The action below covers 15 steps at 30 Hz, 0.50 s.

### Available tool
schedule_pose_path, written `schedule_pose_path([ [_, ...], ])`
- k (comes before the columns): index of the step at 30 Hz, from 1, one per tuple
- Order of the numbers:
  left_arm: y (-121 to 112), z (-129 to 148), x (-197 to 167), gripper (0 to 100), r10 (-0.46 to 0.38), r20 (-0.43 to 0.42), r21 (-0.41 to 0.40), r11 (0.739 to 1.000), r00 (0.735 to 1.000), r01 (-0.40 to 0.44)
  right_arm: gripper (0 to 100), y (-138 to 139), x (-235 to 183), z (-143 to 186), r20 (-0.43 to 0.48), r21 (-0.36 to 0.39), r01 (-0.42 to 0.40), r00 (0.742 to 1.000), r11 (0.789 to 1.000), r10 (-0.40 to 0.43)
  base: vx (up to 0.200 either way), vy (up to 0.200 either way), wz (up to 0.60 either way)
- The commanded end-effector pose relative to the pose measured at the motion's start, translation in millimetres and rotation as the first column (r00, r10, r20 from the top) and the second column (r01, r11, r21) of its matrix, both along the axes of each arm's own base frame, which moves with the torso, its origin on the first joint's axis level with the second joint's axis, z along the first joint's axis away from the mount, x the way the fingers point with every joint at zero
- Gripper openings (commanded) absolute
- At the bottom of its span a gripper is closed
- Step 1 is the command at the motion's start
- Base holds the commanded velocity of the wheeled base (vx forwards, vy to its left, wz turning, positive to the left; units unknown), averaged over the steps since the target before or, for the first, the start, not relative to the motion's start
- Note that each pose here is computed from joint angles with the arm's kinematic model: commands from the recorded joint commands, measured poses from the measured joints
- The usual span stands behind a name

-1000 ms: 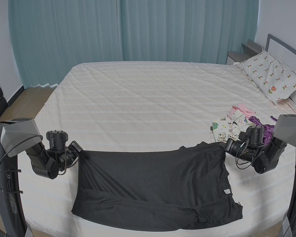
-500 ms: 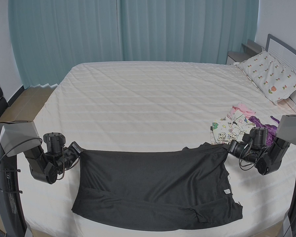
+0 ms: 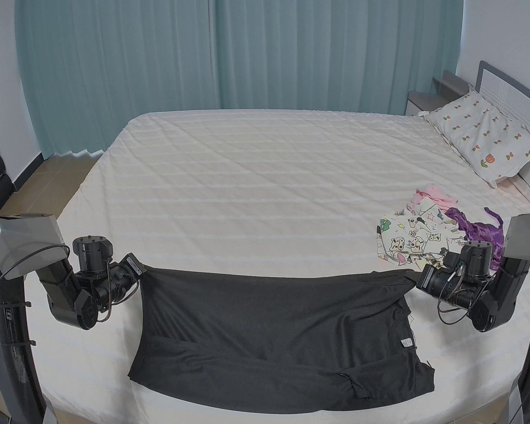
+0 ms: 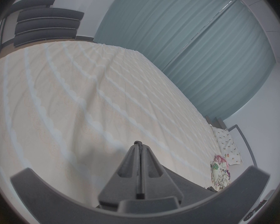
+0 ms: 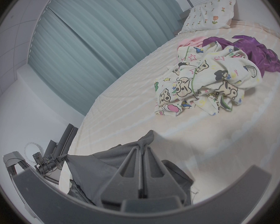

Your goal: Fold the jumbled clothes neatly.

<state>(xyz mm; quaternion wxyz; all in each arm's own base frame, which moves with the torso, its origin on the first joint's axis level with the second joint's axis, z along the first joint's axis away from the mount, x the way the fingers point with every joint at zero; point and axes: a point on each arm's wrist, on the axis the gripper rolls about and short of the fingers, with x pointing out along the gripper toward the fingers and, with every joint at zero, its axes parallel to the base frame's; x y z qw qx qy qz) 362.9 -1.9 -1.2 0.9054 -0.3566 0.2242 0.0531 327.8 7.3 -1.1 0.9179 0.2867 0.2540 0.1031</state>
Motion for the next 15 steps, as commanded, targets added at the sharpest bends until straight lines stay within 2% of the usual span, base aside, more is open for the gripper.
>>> schedule_pose_path([
  [1, 0, 9, -8, 0, -0.002, 0.006, 0.007, 1.000, 1.000, 0.002, 0, -2, -14, 7, -0.005, -0.001, -0.005, 1.000, 1.000, 0.005, 0.000, 0.000, 0.00],
  [9, 10, 11, -21, 0, 0.012, -0.015, 0.040, 0.999, 1.000, -0.011, 0, -1, -33, 5, -0.015, -0.032, -0.043, 0.999, 0.999, 0.043, 0.000, 0.000, 0.00],
  [15, 9, -4, -40, 0, -0.031, -0.100, 0.074, 0.997, 0.995, 0.038, 0, -1, -54, -5, -0.067, -0.086, -0.090, 0.994, 0.992, 0.084, 0.000, 0.000, 0.00],
])
